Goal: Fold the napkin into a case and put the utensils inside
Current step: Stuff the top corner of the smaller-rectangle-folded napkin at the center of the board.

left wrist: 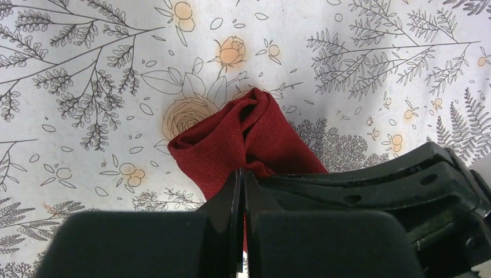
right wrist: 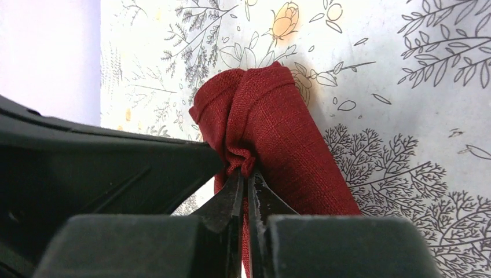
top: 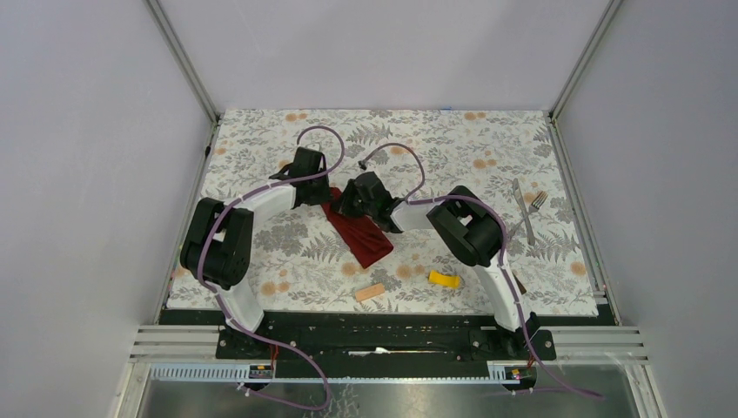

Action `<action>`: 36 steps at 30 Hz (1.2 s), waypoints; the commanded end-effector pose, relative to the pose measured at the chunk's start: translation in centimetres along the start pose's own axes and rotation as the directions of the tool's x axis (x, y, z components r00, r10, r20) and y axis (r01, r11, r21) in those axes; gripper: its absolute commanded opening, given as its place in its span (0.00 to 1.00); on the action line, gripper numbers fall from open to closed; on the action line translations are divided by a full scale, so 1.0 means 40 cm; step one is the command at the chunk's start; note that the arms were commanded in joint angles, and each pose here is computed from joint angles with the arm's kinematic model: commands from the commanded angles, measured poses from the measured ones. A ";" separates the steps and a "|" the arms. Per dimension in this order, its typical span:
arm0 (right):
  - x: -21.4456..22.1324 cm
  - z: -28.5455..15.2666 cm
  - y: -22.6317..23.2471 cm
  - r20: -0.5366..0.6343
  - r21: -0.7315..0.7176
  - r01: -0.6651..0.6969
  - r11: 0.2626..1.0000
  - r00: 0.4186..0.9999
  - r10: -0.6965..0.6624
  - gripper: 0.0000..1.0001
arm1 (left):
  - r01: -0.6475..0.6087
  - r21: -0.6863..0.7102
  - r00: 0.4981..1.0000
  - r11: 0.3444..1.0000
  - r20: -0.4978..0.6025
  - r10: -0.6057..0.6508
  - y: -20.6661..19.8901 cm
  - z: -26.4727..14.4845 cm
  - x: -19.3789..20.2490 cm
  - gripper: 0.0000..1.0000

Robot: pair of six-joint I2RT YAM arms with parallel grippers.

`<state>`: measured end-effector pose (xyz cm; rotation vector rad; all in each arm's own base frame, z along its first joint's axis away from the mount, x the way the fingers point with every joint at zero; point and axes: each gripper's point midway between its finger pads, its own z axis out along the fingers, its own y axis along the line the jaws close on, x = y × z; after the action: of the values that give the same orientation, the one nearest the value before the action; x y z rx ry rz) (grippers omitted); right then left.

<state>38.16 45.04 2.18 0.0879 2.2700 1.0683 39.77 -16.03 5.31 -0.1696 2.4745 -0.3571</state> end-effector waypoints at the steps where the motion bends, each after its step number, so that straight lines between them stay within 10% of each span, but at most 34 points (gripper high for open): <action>1: -0.014 0.012 0.011 0.045 -0.017 -0.121 0.993 0.992 0.122 0.02 | 0.016 0.089 0.997 0.996 0.074 -0.023 -0.050 -0.043 -0.052 0.00; 16: -0.062 0.002 0.119 0.006 -0.415 -0.196 0.889 0.976 0.218 0.29 | 0.066 0.039 0.997 0.997 0.032 -0.068 -0.008 -0.039 -0.030 0.00; 26: 0.005 0.075 0.080 -0.062 -0.276 -0.202 0.940 0.979 0.192 0.19 | 0.113 0.079 0.993 0.991 0.037 -0.116 -0.009 -0.040 -0.031 0.00; 36: -0.015 0.018 0.042 -0.098 -0.233 -0.211 0.949 0.976 0.193 0.38 | 0.131 0.017 0.990 0.991 0.044 -0.131 0.049 -0.038 -0.033 0.00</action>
<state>39.97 48.80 2.74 0.2089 2.1655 1.4757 40.26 -13.62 6.42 -0.3272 2.4228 -0.3937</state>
